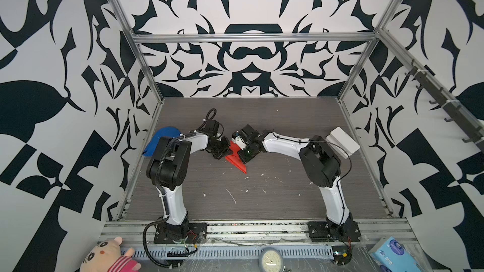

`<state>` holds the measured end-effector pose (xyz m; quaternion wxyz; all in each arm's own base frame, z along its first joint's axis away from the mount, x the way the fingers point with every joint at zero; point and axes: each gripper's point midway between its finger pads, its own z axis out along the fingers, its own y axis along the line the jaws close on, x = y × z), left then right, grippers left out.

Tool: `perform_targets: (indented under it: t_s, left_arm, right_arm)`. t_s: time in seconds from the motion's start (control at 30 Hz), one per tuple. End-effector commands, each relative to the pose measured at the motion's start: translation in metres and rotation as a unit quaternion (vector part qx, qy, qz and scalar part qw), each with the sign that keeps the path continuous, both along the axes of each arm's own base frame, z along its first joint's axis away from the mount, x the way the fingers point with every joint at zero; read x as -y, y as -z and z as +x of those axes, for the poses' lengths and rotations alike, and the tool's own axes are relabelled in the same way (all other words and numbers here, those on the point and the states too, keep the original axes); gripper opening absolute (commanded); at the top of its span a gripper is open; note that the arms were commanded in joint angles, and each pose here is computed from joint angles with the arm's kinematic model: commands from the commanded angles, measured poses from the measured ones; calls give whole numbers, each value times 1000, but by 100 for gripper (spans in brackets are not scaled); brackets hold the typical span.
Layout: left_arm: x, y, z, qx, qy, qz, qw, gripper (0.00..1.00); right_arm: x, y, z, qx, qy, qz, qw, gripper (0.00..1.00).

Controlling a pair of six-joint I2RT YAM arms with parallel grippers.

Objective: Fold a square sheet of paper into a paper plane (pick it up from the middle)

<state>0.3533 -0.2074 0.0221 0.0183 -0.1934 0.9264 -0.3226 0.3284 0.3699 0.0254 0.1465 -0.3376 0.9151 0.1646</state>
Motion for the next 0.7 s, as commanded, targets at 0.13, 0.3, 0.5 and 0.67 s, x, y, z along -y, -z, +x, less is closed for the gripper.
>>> perform_targets:
  t_s: [0.13, 0.3, 0.5, 0.67]
  left_arm:
    - [-2, 9, -6, -22, 3, 11, 1000, 0]
    - [2, -7, 3, -3, 5, 1, 1000, 0]
    - [2, 2, 1, -14, 6, 2, 1000, 0]
    - [0, -11, 4, 2, 1, 7, 1000, 1]
  right_arm:
    - [2, -5, 1, 0, 8, -5, 1000, 0]
    - [-1, -1, -3, -11, -2, 2, 1000, 0]
    - [-4, 3, -3, -16, -5, 8, 1000, 0]
    - [2, 10, -3, -19, 0, -9, 1000, 0]
